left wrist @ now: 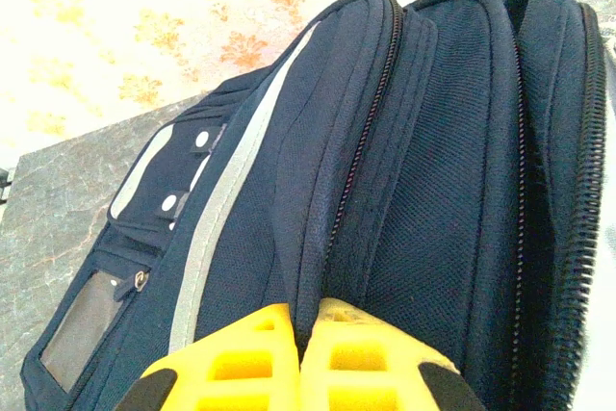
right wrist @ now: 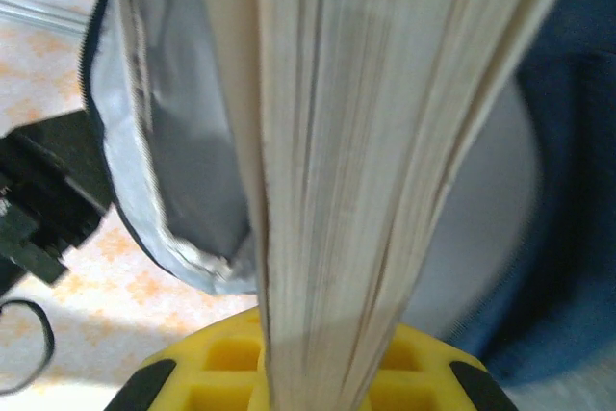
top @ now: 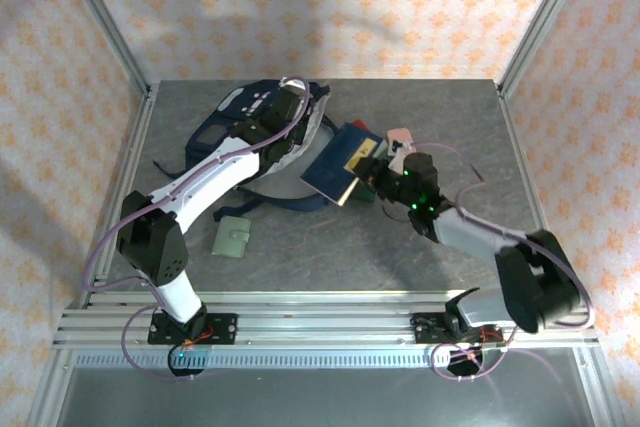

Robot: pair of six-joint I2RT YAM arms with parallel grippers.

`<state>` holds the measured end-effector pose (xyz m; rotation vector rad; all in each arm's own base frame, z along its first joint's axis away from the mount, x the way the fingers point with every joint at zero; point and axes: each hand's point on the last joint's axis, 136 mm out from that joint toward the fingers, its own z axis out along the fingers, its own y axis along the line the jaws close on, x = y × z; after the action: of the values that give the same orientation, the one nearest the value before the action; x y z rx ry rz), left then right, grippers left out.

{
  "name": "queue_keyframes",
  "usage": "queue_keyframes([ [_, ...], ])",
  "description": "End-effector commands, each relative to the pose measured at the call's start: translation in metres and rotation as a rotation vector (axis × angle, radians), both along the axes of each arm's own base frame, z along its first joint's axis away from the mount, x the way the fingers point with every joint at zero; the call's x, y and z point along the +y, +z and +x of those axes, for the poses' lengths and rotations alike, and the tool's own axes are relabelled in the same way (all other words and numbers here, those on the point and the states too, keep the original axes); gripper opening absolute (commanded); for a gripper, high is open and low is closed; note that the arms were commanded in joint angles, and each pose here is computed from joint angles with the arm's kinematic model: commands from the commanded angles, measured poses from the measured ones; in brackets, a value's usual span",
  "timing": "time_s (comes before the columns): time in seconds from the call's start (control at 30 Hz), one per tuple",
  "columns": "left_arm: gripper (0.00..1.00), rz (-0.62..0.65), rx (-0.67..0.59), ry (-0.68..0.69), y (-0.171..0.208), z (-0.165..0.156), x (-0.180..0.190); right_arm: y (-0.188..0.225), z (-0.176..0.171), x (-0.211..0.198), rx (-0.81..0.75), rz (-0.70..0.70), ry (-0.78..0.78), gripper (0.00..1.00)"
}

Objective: Pack books, pencil case, and school supplies into a backpack

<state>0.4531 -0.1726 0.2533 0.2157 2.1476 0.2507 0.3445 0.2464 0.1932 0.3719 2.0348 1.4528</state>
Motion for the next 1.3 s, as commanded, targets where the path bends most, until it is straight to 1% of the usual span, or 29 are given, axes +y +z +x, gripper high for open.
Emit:
queue_keyframes([
  [0.0, 0.0, -0.094, -0.188, 0.027, 0.078, 0.002, 0.002, 0.034, 0.012, 0.036, -0.086, 0.102, 0.097, 0.0],
  [0.13, 0.0, -0.114, -0.206, 0.029, 0.091, 0.003, 0.001, 0.022, 0.035, 0.071, -0.052, 0.13, 0.136, 0.0],
  [0.33, 0.0, -0.136, -0.225, 0.035, 0.105, 0.006, -0.001, 0.006, 0.084, 0.122, -0.001, 0.212, 0.189, 0.0],
  [0.57, 0.0, -0.189, -0.215, 0.02, 0.103, 0.005, -0.007, -0.025, 0.137, 0.17, 0.088, 0.205, 0.146, 0.0],
  [0.6, 0.0, -0.193, -0.211, 0.018, 0.102, 0.006, -0.008, -0.03, 0.143, 0.178, 0.102, 0.196, 0.146, 0.02],
  [0.67, 0.0, -0.203, -0.206, 0.013, 0.1, 0.006, -0.01, -0.044, 0.154, 0.197, 0.144, 0.145, 0.151, 0.09],
  [0.73, 0.0, -0.208, -0.199, 0.009, 0.097, 0.005, -0.012, -0.055, 0.158, 0.21, 0.181, 0.078, 0.164, 0.2],
  [0.77, 0.0, -0.209, -0.196, 0.008, 0.096, 0.005, -0.012, -0.063, 0.159, 0.21, 0.211, 0.043, 0.154, 0.25],
  [0.87, 0.0, -0.21, -0.188, 0.004, 0.093, 0.004, -0.012, -0.079, 0.157, 0.198, 0.256, 0.005, 0.127, 0.37],
  [0.97, 0.0, -0.207, -0.183, -0.001, 0.091, 0.004, -0.013, -0.088, 0.153, 0.179, 0.276, -0.038, 0.086, 0.4],
  [1.07, 0.0, -0.204, -0.177, -0.006, 0.089, 0.003, -0.013, -0.089, 0.151, 0.162, 0.274, -0.062, 0.049, 0.4],
  [1.17, 0.0, -0.201, -0.17, -0.007, 0.086, 0.003, -0.013, -0.09, 0.15, 0.156, 0.271, -0.062, 0.043, 0.39],
  [1.2, 0.0, -0.202, -0.168, -0.006, 0.084, 0.003, -0.013, -0.09, 0.151, 0.157, 0.271, -0.059, 0.048, 0.36],
  [1.27, 0.0, -0.209, -0.163, -0.005, 0.081, 0.002, -0.014, -0.091, 0.153, 0.162, 0.269, -0.047, 0.065, 0.25],
])
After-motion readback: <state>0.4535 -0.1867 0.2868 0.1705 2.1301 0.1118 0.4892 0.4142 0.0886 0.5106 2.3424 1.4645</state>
